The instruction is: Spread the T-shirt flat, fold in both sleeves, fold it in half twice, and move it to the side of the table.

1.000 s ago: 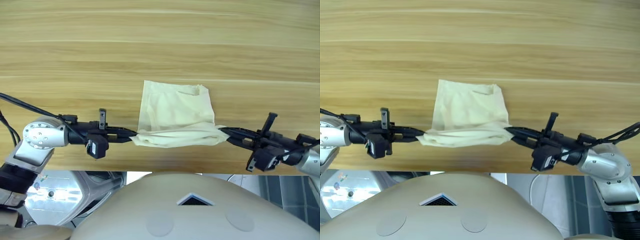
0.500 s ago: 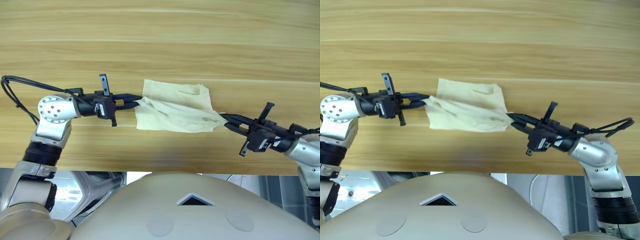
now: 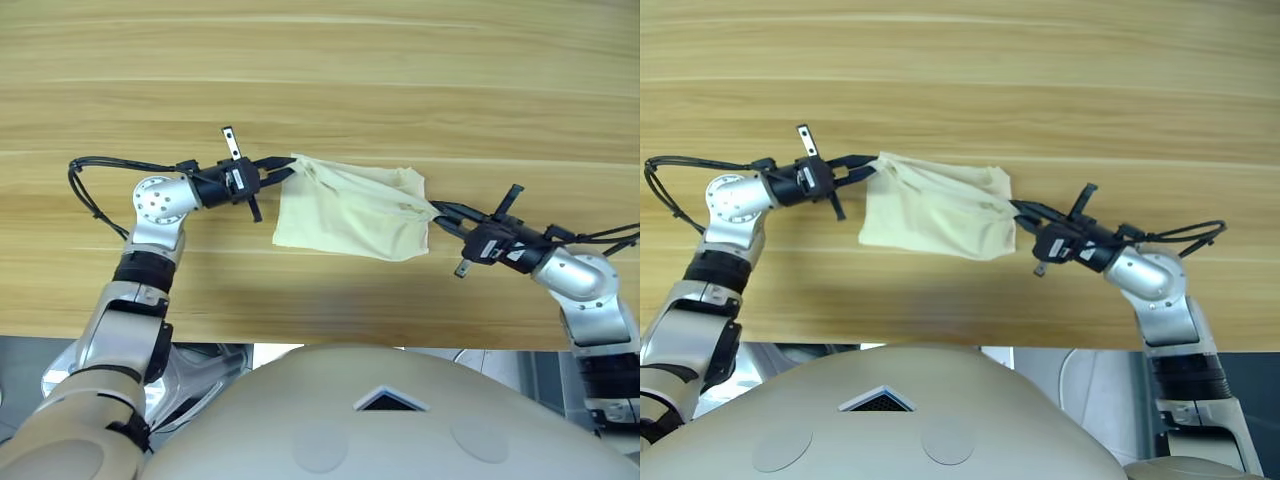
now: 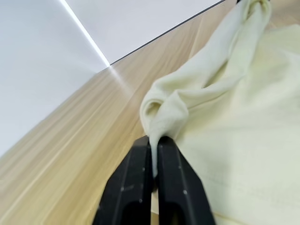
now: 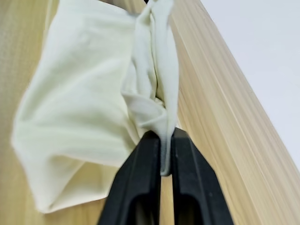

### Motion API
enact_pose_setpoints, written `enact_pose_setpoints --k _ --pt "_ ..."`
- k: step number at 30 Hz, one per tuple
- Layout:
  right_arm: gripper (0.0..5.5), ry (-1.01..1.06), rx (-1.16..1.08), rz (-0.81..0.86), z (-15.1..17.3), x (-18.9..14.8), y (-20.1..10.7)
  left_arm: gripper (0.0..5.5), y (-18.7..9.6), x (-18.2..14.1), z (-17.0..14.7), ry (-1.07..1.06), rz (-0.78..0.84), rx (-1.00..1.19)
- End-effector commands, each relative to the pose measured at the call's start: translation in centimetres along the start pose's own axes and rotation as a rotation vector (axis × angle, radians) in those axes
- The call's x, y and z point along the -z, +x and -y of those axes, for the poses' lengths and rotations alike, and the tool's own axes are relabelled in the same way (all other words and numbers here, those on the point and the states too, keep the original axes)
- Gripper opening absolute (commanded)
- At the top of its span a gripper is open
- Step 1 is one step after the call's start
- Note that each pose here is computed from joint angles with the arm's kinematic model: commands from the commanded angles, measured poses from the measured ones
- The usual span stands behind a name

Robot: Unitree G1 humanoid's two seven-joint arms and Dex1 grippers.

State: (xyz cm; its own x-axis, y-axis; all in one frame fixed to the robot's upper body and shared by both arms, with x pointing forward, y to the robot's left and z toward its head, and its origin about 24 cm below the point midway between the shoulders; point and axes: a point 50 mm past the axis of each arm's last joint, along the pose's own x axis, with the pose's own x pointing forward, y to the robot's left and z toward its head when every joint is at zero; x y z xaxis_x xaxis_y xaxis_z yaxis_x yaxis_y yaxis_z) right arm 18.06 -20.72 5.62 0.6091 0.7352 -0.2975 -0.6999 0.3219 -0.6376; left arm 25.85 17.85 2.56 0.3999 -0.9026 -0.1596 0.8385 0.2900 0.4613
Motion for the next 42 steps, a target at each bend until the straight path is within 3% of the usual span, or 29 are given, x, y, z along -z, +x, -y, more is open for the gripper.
enact_pose_setpoints --k 1,12,18,28,31,32,42 --pt "0.11 0.013 0.043 -0.034 0.2 0.9 1.0 0.00 0.8 0.4 -0.6 -0.002 -0.005 -0.028" --pt "0.11 0.039 0.074 -0.098 -0.2 2.8 2.6 0.00 2.2 2.8 0.2 -0.053 -0.114 -0.098" --pt "0.11 0.073 0.067 -0.132 -0.6 4.1 3.6 0.00 2.8 4.2 3.1 -0.021 -0.230 0.050" --pt "0.11 0.162 0.073 -0.141 -1.4 5.2 4.6 0.00 3.0 5.1 4.3 -0.118 -0.292 0.134" --pt "0.11 0.193 0.095 -0.135 -1.3 5.4 4.6 0.68 2.9 5.7 4.2 -0.161 -0.347 0.115" --pt "0.48 0.208 0.101 -0.137 -1.3 5.5 4.5 0.83 2.8 6.0 4.3 -0.189 -0.367 0.107" --pt "2.10 0.374 0.217 -0.102 0.0 5.9 4.0 2.19 2.6 6.6 3.6 -0.429 -0.375 -0.001"
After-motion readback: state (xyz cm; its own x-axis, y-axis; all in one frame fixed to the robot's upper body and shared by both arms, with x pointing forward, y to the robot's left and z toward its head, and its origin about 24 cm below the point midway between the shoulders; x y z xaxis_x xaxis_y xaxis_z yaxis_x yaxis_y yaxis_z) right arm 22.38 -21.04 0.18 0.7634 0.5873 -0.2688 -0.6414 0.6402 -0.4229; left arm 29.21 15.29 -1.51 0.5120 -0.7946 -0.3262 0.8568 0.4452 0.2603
